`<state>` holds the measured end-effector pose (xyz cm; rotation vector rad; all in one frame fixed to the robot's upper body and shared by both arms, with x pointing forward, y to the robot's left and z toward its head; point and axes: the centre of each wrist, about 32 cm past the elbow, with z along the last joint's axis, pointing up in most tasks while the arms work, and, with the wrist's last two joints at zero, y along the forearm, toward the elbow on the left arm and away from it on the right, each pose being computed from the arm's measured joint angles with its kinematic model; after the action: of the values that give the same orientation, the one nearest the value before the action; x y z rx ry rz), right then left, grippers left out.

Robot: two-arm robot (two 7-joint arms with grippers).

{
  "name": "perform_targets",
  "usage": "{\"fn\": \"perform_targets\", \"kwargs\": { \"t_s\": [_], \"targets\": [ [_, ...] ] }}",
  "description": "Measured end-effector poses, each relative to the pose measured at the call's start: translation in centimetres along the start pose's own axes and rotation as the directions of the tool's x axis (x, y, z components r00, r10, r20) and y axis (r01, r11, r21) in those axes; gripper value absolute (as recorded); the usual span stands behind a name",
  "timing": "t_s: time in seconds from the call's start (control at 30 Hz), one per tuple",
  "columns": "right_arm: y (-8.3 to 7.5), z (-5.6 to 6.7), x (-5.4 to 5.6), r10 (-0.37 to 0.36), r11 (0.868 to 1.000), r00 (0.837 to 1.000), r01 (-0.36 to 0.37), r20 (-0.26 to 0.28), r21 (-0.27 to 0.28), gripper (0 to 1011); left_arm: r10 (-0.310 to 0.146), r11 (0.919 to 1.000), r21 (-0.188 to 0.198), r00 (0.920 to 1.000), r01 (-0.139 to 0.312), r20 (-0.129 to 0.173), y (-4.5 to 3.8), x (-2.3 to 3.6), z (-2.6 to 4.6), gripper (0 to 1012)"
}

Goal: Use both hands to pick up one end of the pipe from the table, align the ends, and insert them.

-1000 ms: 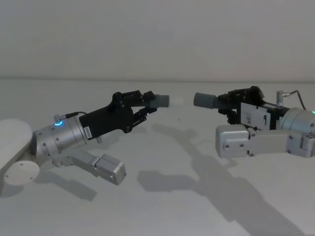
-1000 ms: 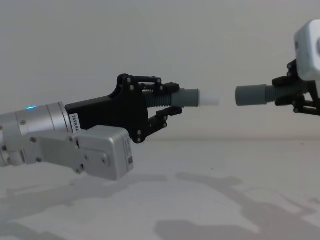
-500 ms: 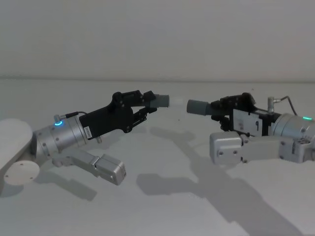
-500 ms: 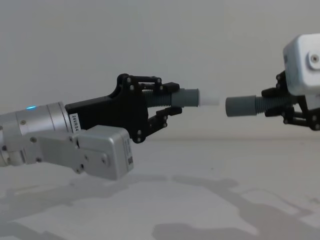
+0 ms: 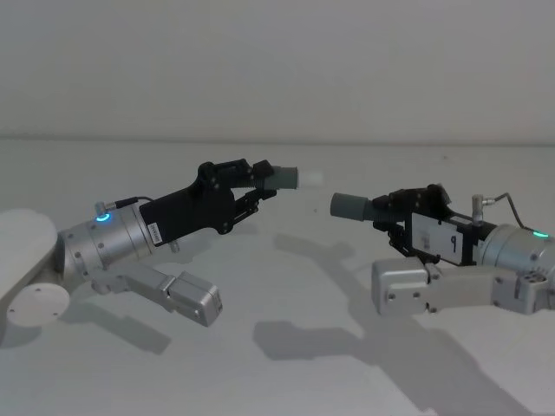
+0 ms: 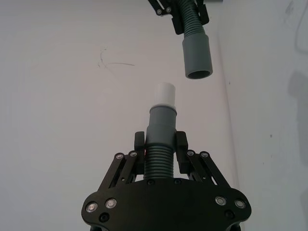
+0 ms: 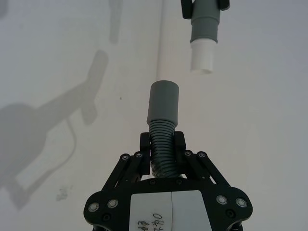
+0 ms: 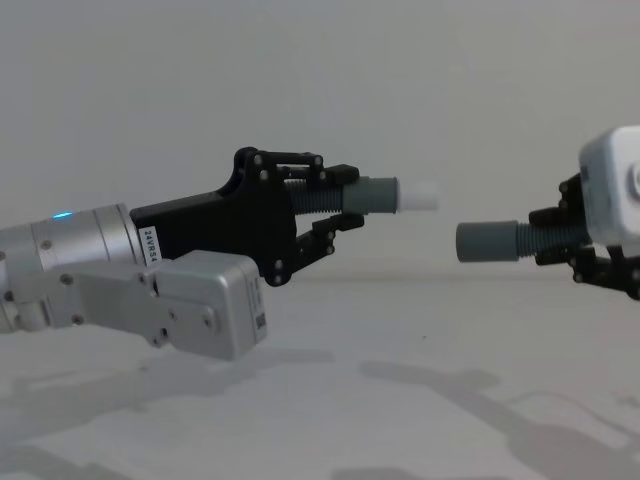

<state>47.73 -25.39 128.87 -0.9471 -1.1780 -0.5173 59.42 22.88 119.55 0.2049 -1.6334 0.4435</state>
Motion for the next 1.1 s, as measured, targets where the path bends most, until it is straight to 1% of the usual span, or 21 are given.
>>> {"fn": "perform_targets", "kwargs": {
  "t_s": [0.1, 0.13, 0.33, 0.73, 1.1],
  "targets": [
    [-0.1, 0.0, -0.6, -0.009, 1.000, 1.000, 0.009, 0.002, 0.000, 278, 0.000, 1.0000, 0.000, 1.0000, 0.000, 0.000, 0.00, 0.00, 0.00, 368],
    [-0.1, 0.0, -0.6, -0.009, 1.000, 1.000, 0.009, 0.002, 0.000, 278, 0.000, 1.0000, 0.000, 1.0000, 0.000, 0.000, 0.00, 0.00, 0.00, 368],
    [-0.4, 0.2, -1.5, -0.026, 1.000, 1.000, 0.026, 0.009, 0.000, 279, 0.000, 1.0000, 0.000, 1.0000, 0.000, 0.000, 0.00, 0.00, 0.00, 368],
    [-0.6, 0.2, -2.6, -0.063, 0.998, 0.998, 0.063, 0.018, -0.008, 279, 0.000, 1.0000, 0.000, 1.0000, 0.000, 0.000, 0.00, 0.00, 0.00, 368],
    [-0.6, -0.5, -3.4, -0.092, 0.995, 0.996, 0.092, 0.013, -0.032, 279, 0.000, 1.0000, 0.000, 1.0000, 0.000, 0.000, 0.00, 0.00, 0.00, 368]
  ]
}}
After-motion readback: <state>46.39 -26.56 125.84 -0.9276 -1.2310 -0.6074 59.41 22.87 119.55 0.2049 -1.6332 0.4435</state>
